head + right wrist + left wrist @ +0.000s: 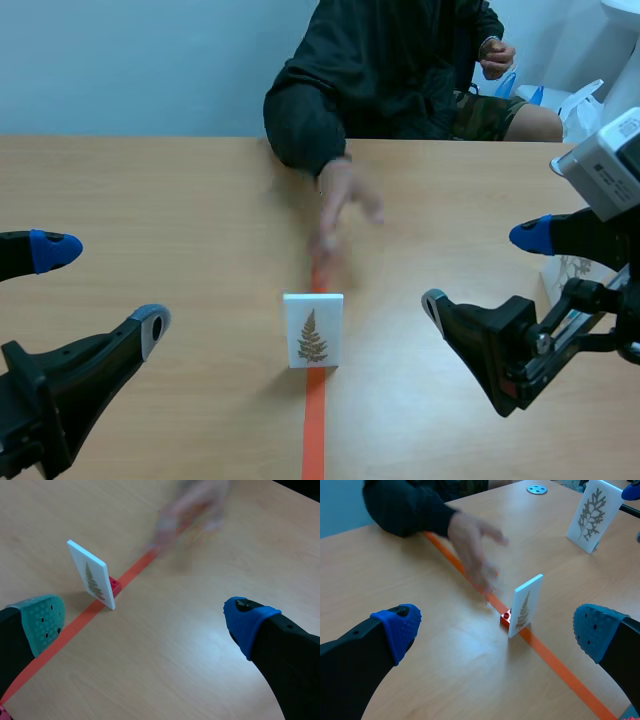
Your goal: Sort the leaf by its shape. The table is split by an orange tape line. A compound leaf with several leaflets goes to the left side, a simple leaf with one blade goes to the right side. Return to the home posture when a red brick is placed on the table.
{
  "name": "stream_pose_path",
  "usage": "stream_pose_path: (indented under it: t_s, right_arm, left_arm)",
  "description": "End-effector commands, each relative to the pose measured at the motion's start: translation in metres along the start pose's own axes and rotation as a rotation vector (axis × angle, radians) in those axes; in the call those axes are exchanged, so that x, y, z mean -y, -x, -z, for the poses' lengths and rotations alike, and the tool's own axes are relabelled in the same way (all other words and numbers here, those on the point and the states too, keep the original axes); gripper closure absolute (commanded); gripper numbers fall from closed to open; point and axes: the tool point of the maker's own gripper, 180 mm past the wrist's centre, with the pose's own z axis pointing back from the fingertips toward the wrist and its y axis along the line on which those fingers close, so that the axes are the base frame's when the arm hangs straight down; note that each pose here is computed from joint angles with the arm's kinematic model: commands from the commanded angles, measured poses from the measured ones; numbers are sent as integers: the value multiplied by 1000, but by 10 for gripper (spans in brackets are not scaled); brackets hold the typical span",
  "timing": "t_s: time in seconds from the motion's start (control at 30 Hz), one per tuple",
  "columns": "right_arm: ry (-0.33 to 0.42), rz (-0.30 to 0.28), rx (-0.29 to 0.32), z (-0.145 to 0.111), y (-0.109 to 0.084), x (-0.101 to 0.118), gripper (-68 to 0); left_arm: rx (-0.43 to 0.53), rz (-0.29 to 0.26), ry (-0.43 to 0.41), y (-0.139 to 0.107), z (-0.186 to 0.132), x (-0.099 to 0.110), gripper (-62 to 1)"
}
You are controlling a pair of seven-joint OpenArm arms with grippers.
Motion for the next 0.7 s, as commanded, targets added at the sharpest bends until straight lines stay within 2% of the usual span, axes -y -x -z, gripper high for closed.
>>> stream_pose_path:
  t_s: [0.0,0.07,0.2,0.27,0.47,0.67]
  right_arm:
    - [-5,-13,15,4,-1,2,-679]
    - [-25,-14,6,9,7,0,-679]
    - [-73,26,31,22,19,-5,-679]
    - [-79,45,43,31,24,-5,-679]
    - [-89,54,47,63,44,-8,-679]
    - [-166,5,53,97,58,-32,-679]
  left_arm:
    - [43,-6,8,-11,2,4,-623]
    - [43,-6,8,-11,2,4,-623]
    - [43,-6,8,-11,2,4,-623]
    - [43,-6,8,-11,2,4,-623]
    - [43,-6,8,-11,2,4,-623]
    - [43,-6,8,-11,2,4,-623]
